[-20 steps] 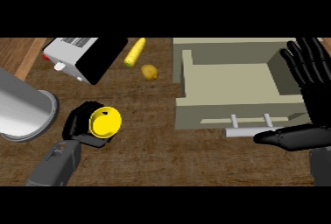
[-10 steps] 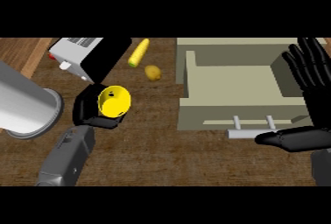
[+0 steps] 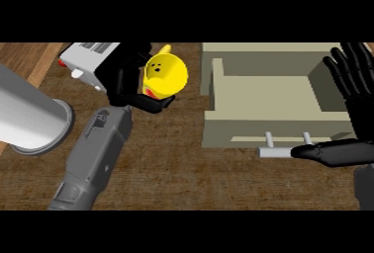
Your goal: Pick up the cup, place it into the drawer and close the drawer
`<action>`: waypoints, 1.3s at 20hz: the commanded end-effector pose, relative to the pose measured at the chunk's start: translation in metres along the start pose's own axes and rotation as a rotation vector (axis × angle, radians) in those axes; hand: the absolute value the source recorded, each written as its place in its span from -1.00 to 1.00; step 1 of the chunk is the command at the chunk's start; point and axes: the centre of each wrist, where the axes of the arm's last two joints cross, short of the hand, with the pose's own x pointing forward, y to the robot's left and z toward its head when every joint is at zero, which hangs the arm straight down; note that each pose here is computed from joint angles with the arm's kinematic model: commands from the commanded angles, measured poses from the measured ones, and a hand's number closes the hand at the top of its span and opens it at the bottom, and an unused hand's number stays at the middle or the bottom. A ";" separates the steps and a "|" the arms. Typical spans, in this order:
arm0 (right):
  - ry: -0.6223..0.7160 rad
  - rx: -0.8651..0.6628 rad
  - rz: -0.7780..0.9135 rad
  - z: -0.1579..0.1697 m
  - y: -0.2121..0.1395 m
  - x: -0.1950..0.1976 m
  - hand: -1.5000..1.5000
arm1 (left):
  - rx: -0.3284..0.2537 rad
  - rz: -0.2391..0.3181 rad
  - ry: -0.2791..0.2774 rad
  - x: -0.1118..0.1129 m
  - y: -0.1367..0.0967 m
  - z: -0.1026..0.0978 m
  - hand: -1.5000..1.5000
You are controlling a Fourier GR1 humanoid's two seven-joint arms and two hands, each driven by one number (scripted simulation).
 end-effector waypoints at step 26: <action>-0.071 0.085 -0.016 -0.020 0.011 -0.005 -1.00 | -0.132 -0.321 0.440 0.039 -0.127 -0.107 1.00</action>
